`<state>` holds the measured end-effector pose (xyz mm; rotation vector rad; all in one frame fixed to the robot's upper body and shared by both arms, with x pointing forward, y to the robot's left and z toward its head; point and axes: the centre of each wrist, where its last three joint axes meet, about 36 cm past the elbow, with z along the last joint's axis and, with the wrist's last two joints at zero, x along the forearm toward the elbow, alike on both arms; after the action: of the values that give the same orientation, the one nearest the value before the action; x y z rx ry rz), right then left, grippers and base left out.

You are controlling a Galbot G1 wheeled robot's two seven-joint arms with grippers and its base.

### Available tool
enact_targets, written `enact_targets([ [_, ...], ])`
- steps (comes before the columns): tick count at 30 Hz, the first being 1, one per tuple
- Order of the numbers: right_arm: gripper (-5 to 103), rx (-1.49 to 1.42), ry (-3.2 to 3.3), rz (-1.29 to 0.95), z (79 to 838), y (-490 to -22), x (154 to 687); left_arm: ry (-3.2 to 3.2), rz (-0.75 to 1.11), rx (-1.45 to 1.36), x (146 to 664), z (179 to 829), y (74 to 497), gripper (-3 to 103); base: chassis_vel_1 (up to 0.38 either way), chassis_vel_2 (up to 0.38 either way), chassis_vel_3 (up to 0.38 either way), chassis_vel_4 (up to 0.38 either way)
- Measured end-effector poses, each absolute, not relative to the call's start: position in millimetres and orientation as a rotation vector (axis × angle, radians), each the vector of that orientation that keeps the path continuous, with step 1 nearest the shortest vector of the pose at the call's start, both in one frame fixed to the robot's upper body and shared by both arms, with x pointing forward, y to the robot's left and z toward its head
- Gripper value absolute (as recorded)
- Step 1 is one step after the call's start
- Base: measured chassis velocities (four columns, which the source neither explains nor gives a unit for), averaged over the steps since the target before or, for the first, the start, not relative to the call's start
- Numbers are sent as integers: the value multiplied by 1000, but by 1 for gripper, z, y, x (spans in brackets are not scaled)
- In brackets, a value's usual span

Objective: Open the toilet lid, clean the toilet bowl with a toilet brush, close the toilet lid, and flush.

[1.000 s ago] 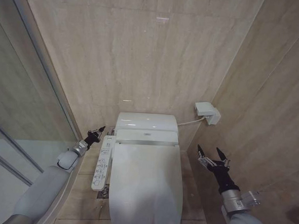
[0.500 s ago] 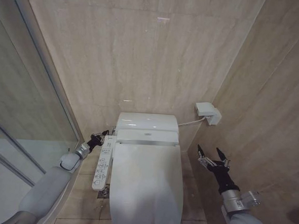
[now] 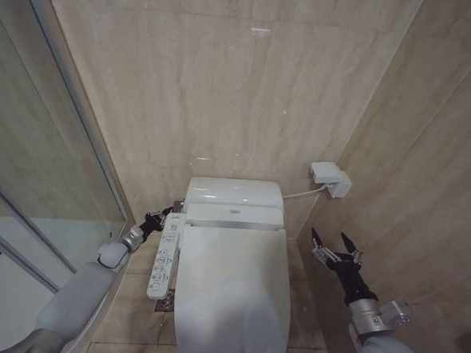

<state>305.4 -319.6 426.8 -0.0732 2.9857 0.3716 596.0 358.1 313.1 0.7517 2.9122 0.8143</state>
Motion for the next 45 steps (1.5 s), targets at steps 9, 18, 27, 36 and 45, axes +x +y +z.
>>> enact_targets([
  [9,100,-73,2986,372,427,-320,305,2918,805,765,604,310,350,0,0,0,0,0],
  [18,100,-73,2986,372,427,-320,305,2910,797,773,611,313,342,0,0,0,0,0],
  [27,100,-73,2986,372,427,-320,305,2910,798,778,611,313,342,0,0,0,0,0],
  [36,100,-73,2986,372,427,-320,305,2938,762,706,600,309,342,0,0,0,0,0],
  [45,100,-73,2986,372,427,-320,305,2904,882,648,578,316,360,0,0,0,0,0],
])
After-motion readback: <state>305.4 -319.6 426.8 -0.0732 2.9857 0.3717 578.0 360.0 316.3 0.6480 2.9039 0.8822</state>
